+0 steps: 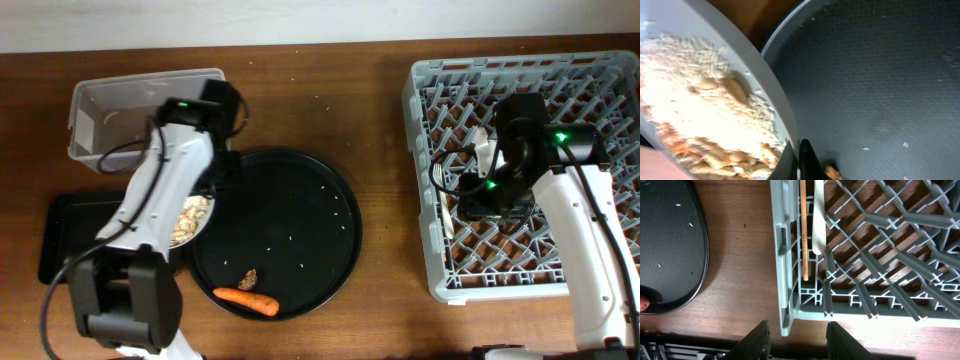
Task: Sort waste into correct bins and load items into the dishwasher rack
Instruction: 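Tip the white bowl with the left gripper, pouring rice onto black tray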
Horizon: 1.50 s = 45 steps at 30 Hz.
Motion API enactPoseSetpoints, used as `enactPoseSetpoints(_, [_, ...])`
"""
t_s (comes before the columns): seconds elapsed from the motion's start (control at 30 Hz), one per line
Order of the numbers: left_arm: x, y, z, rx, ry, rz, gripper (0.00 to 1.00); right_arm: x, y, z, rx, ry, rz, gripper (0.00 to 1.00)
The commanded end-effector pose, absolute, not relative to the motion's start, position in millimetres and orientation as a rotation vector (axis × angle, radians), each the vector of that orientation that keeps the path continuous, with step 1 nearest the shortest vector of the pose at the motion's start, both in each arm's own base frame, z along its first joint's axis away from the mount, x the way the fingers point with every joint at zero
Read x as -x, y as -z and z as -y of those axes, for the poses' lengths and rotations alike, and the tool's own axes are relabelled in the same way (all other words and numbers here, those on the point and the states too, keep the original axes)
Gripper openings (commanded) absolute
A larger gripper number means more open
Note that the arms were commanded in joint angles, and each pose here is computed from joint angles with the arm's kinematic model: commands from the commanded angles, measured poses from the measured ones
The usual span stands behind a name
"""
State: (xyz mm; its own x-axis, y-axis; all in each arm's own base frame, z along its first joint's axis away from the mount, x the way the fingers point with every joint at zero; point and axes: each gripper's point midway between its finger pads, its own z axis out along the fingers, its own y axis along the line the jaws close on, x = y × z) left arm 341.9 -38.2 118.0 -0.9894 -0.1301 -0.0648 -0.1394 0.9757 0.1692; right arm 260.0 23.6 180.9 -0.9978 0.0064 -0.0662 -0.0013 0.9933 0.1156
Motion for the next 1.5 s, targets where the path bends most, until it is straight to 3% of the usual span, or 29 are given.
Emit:
enactPoseSetpoints(0.0, [-351, -131, 19, 0.271, 0.065, -3.060, 0.00, -258, -181, -24, 0.001, -0.184, -3.073, 0.40])
enactPoseSetpoints(0.23, [-356, -161, -14, 0.333, 0.865, -2.837, 0.00, -258, -180, -20, -0.002, -0.150, -3.078, 0.40])
enactPoseSetpoints(0.43, [-348, -210, -50, 0.409, 1.281, -2.466, 0.00, -258, -180, -19, -0.002, -0.144, -3.078, 0.40])
enactPoseSetpoints(0.63, [-337, -231, -99, 0.617, 1.362, -2.248, 0.00, -258, -180, -16, -0.004, -0.116, -3.079, 0.40])
enactPoseSetpoints(0.97, [-333, -231, -104, 0.501, 1.332, -2.221, 0.00, -257, -180, -16, -0.003, -0.116, -3.083, 0.40])
enactPoseSetpoints(1.07, [-331, -240, -59, 0.336, 1.375, -2.293, 0.00, -254, -180, -16, -0.021, -0.122, -3.094, 0.40])
enactPoseSetpoints(1.2, [-323, -238, 64, -0.194, 1.393, -2.501, 0.00, -256, -180, -20, -0.019, -0.157, -3.085, 0.40])
enactPoseSetpoints(1.33, [-320, -173, 128, -0.413, 0.770, -2.932, 0.00, -257, -180, -20, -0.020, -0.158, -3.081, 0.40])
enactPoseSetpoints(1.47, [-315, -139, 192, -0.529, 0.436, -2.951, 0.00, -257, -180, -20, -0.020, -0.157, -3.082, 0.40])
